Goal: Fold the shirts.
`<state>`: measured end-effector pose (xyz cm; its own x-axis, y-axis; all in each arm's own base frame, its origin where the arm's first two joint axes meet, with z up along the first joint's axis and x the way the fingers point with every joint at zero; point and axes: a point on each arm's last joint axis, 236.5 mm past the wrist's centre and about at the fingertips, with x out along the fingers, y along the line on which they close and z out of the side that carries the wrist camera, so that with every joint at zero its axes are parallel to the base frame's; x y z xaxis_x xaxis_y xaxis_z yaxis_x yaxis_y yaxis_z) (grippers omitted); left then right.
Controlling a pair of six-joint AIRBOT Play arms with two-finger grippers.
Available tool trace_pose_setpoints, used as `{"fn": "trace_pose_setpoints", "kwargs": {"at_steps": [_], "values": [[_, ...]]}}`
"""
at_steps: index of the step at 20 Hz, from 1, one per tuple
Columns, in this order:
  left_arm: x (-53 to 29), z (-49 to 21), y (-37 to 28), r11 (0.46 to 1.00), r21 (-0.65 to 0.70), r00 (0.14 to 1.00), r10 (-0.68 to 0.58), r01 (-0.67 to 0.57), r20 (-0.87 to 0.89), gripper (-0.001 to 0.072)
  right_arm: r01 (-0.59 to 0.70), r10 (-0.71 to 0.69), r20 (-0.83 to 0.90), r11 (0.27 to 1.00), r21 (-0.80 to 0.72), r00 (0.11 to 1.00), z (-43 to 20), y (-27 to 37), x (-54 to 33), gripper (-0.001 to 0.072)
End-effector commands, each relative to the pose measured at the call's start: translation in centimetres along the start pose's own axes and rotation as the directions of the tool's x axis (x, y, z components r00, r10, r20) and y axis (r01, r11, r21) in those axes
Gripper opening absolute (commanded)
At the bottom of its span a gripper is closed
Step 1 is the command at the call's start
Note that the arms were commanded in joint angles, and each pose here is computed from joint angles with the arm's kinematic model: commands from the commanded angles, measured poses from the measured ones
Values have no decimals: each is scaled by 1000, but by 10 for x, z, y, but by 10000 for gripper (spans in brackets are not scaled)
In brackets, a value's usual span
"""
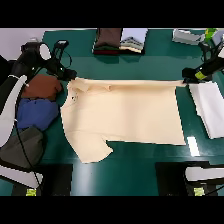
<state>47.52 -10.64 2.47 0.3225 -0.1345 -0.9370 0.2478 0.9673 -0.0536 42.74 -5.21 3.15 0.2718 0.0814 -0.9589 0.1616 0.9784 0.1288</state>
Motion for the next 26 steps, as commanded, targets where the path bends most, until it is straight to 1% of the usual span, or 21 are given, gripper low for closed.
{"fn": "trace_pose_setpoints", "kwargs": {"at_steps": [1, 6, 8, 9, 10, 11, 12, 14, 15, 18, 19, 20, 21, 23, 26], "values": [[9, -24, -8, 999, 3, 995, -46, 47, -89, 25, 8, -8, -47, 1000, 6, 999, -33, -4, 18, 14], [43, -66, -11, 997, -42, 980, -69, 62, -188, 25, -22, 28, -144, 999, 44, 989, -78, -1, 52, 16], [50, -81, -11, 997, -47, 971, -71, 62, -228, 25, -43, 52, -153, 997, 60, 987, -83, 4, 58, 16], [49, -85, -11, 997, -51, 967, -72, 61, -243, 29, -57, 66, -149, 996, 65, 987, -82, 7, 56, 30], [47, -85, -12, 997, -52, 968, -71, 60, -241, 217, -64, 73, -140, 996, 67, 987, -78, 9, 54, 185], [43, -84, -11, 996, -73, 969, -69, 53, -235, 432, -66, 74, -133, 996, 62, 988, -73, 10, 48, 358], [34, -80, -11, 995, -86, 974, -62, 45, -218, 424, -67, 74, -135, 996, 56, 988, -70, 11, 41, 402], [5, -72, -4, 995, -98, 987, -21, 5, -162, 427, -55, 59, -151, 998, 32, 987, -69, 9, 20, 408], [-13, -74, -2, 995, -104, 989, -9, -6, -147, 427, -27, 31, -155, 999, 28, 987, -73, -1, 9, 408], [-46, -107, -11, 993, -117, 990, -11, -5, -138, 426, 48, -36, -191, 997, 57, 981, -116, -31, -7, 409], [-50, -123, -17, 994, -112, 991, -14, -1, -136, 426, 52, -33, -212, 995, 85, 977, -134, -37, -7, 468], [-52, -138, -23, 993, -121, 991, -18, 1, -136, 426, 57, -29, -239, 992, 112, 971, -155, -42, -4, 567], [-52, -153, -32, 992, -124, 991, -23, 6, -134, 426, 64, -23, -271, 988, 143, 962, -179, -47, 1, 578], [-48, -179, -47, 992, -122, 989, -33, 16, -146, 427, 73, -5, -337, 979, 191, 942, -223, -52, 11, 577], [-39, -201, -64, 995, -92, 981, -43, 26, -189, 427, 76, 20, -419, 974, 212, 908, -271, -47, 26, 574]]}}
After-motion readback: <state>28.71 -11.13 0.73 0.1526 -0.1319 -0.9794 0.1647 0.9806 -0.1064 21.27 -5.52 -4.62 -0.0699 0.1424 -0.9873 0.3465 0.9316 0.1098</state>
